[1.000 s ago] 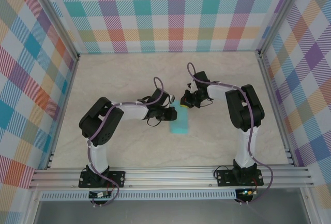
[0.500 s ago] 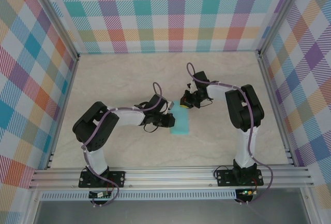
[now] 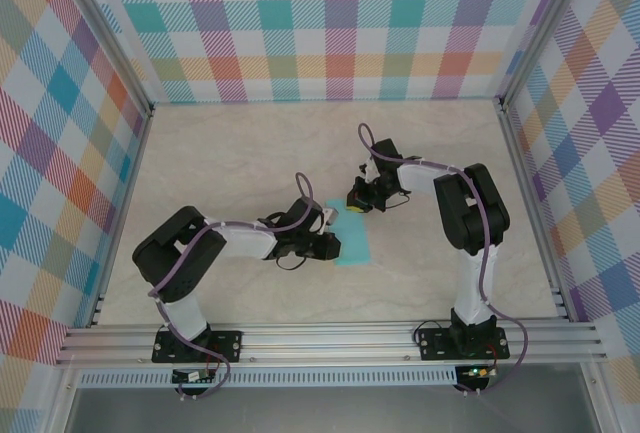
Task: Fold a paper plane with a square sheet of paper (fold left side to right side)
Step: First fold the square sheet of paper in half at the center of the table.
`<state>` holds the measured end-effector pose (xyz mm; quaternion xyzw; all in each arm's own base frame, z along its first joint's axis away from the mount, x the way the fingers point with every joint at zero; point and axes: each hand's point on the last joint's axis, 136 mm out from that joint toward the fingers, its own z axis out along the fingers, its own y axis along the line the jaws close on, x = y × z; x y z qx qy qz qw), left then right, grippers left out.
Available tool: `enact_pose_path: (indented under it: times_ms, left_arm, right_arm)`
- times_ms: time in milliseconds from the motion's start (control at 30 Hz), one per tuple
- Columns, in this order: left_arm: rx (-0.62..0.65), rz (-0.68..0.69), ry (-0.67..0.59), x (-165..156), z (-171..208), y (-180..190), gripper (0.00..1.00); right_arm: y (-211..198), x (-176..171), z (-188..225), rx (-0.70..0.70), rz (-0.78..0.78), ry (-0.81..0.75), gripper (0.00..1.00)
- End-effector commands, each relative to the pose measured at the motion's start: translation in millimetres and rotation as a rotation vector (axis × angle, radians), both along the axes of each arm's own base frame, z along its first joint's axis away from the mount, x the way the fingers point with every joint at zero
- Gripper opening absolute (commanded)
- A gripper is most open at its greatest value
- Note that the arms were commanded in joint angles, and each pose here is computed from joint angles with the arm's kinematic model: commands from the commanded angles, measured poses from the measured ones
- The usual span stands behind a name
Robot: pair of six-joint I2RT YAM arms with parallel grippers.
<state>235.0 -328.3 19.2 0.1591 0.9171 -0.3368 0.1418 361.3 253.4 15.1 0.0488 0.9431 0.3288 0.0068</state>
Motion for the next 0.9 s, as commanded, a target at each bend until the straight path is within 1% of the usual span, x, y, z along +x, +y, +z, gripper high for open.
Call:
enact_pose_path:
  times_ms: [0, 333, 433, 500, 567, 633, 733, 867]
  left_arm:
    - [0.111, -0.074, 0.188, -63, -32, 18, 0.12]
    - [0.126, -0.107, 0.182, -84, -25, 19, 0.12]
    - [0.106, -0.097, 0.174, -86, -21, 20, 0.12]
    - [0.102, -0.083, 0.143, -81, -11, 21, 0.12]
    - [0.082, -0.047, 0.104, -67, 8, 25, 0.11]
    - [0.008, -0.011, 0.081, -50, 33, 25, 0.11]
    - [-0.094, 0.052, 0.055, -17, 66, 30, 0.12]
    - [-0.113, 0.097, 0.053, 26, 76, 32, 0.12]
  right_arm:
    - [-22, -8, -36, -0.137, -0.017, 0.058, 0.00]
    - [-23, -9, -38, -0.143, -0.015, 0.061, 0.00]
    - [-22, -9, -36, -0.139, -0.013, 0.059, 0.00]
    - [-21, -8, -35, -0.133, -0.010, 0.054, 0.00]
    - [-19, -9, -34, -0.128, -0.001, 0.048, 0.00]
    - [-19, -9, -33, -0.131, 0.006, 0.046, 0.00]
    - [-20, -9, -33, -0.135, 0.008, 0.044, 0.00]
    - [-18, -9, -32, -0.128, 0.009, 0.042, 0.00]
